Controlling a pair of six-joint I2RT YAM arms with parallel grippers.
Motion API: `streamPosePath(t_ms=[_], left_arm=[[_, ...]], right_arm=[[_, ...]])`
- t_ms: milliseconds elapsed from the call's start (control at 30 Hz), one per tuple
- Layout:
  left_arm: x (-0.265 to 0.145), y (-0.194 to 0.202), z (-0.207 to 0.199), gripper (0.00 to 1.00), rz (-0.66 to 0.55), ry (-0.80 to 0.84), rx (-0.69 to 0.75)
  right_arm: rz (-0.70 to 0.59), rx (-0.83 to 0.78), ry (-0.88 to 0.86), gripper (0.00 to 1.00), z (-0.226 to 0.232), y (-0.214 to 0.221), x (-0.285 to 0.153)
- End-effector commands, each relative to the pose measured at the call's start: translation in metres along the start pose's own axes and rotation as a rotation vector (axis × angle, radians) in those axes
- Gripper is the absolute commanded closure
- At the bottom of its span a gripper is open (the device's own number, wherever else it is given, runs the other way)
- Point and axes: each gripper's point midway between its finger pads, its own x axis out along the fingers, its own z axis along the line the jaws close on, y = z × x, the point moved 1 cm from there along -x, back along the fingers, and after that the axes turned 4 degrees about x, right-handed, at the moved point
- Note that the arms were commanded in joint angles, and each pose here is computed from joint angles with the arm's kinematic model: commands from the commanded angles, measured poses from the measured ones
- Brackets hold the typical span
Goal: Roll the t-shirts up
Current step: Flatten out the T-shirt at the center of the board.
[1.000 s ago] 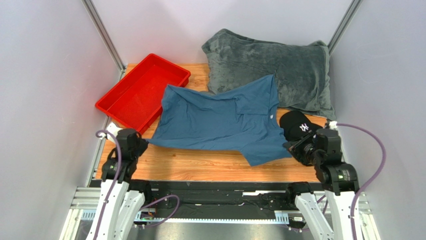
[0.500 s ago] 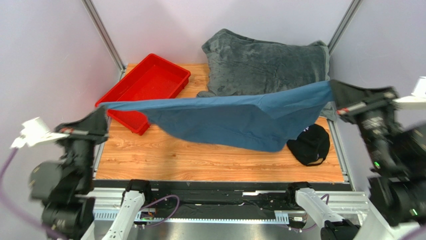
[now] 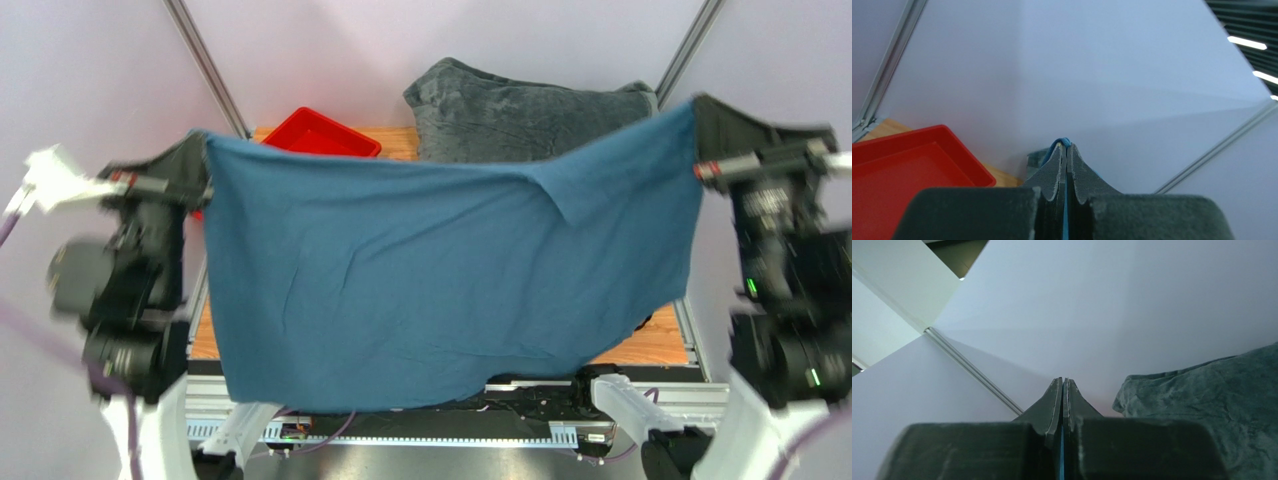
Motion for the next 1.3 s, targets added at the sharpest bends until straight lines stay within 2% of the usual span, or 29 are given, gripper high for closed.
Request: streamPosePath(t_ms=[0,67,133,167,233,267,300,467,567,600,667,700,767,800,833,867,900,933,967,1033,1067,1100,1133,1167,1200,1267], left_arm=[[0.081,0.029,0.005,1.00,0.018,-0.022,0.047],[0.118,0.047,0.008,1.00,0.039,-0.030,0.059],[0.140,0.039,-0.005,1.00,0.019,0.001,0.055],[0.163,0.054,-0.003,1.00,0.047,0.003,0.063],[0.176,0.032,-0.022,1.00,-0.006,0.046,0.060],[0.192,0.040,-0.021,1.00,0.002,0.041,0.067],[0.190,0.014,-0.037,1.00,-0.054,0.075,0.064],[0.191,-0.027,-0.065,1.00,-0.165,0.145,0.068],[0.181,-0.041,-0.069,1.00,-0.190,0.142,0.079],[0.183,-0.030,-0.061,1.00,-0.161,0.123,0.085],[0.169,-0.029,-0.058,1.00,-0.161,0.121,0.067],[0.178,0.010,-0.033,1.00,-0.078,0.071,0.073],[0.163,0.026,-0.021,1.00,-0.044,0.053,0.043],[0.163,0.066,0.006,1.00,0.045,-0.003,0.049],[0.157,0.083,0.018,1.00,0.085,-0.026,0.048],[0.141,0.089,0.025,1.00,0.104,-0.043,0.020],[0.133,0.136,0.059,1.00,0.203,-0.119,0.022],[0.122,0.154,0.074,1.00,0.239,-0.153,0.013],[0.098,0.190,0.104,1.00,0.322,-0.228,-0.004],[0.067,0.228,0.134,1.00,0.424,-0.319,-0.034],[0.039,0.257,0.158,1.00,0.493,-0.371,-0.040],[0.023,0.272,0.171,1.00,0.530,-0.406,-0.051],[0.005,0.278,0.178,1.00,0.544,-0.428,-0.068],[-0.019,0.303,0.200,1.00,0.607,-0.479,-0.060],[-0.033,0.312,0.208,1.00,0.633,-0.503,-0.061],[-0.067,0.328,0.226,1.00,0.693,-0.550,-0.046]], right_arm=[[0.005,0.013,0.009,1.00,-0.023,0.030,0.100],[-0.017,0.017,-0.043,1.00,-0.012,0.026,0.121],[-0.015,0.016,-0.043,1.00,-0.019,0.035,0.154],[-0.057,0.020,-0.091,1.00,-0.001,0.020,0.154],[-0.102,0.019,-0.127,1.00,0.006,0.013,0.172],[-0.149,0.018,-0.165,1.00,0.021,-0.003,0.168],[-0.180,0.010,-0.183,1.00,0.027,-0.012,0.168],[-0.405,-0.005,-0.272,1.00,0.063,-0.072,0.126],[-0.447,-0.035,-0.255,1.00,0.065,-0.084,0.105],[-0.437,-0.040,-0.243,1.00,0.061,-0.081,0.103],[-0.356,-0.047,-0.174,1.00,0.032,-0.052,0.114],[-0.337,-0.044,-0.159,1.00,0.026,-0.047,0.107],[-0.207,-0.037,-0.053,1.00,-0.021,0.001,0.117],[-0.183,-0.028,-0.039,1.00,-0.026,0.007,0.104],[-0.113,-0.024,0.004,1.00,-0.043,0.028,0.100],[-0.011,-0.007,0.095,1.00,-0.085,0.070,0.100],[0.029,0.008,0.129,1.00,-0.100,0.085,0.091],[0.084,0.024,0.174,1.00,-0.116,0.101,0.068],[0.164,0.043,0.264,1.00,-0.153,0.136,0.053],[0.264,0.074,0.349,1.00,-0.185,0.168,0.010],[0.354,0.088,0.435,1.00,-0.220,0.203,-0.012],[0.440,0.093,0.506,1.00,-0.239,0.225,-0.036],[0.456,0.104,0.522,1.00,-0.245,0.229,-0.057],[0.529,0.106,0.604,1.00,-0.275,0.257,-0.083],[0.575,0.101,0.658,1.00,-0.289,0.268,-0.106],[0.616,0.114,0.728,1.00,-0.311,0.285,-0.146]])
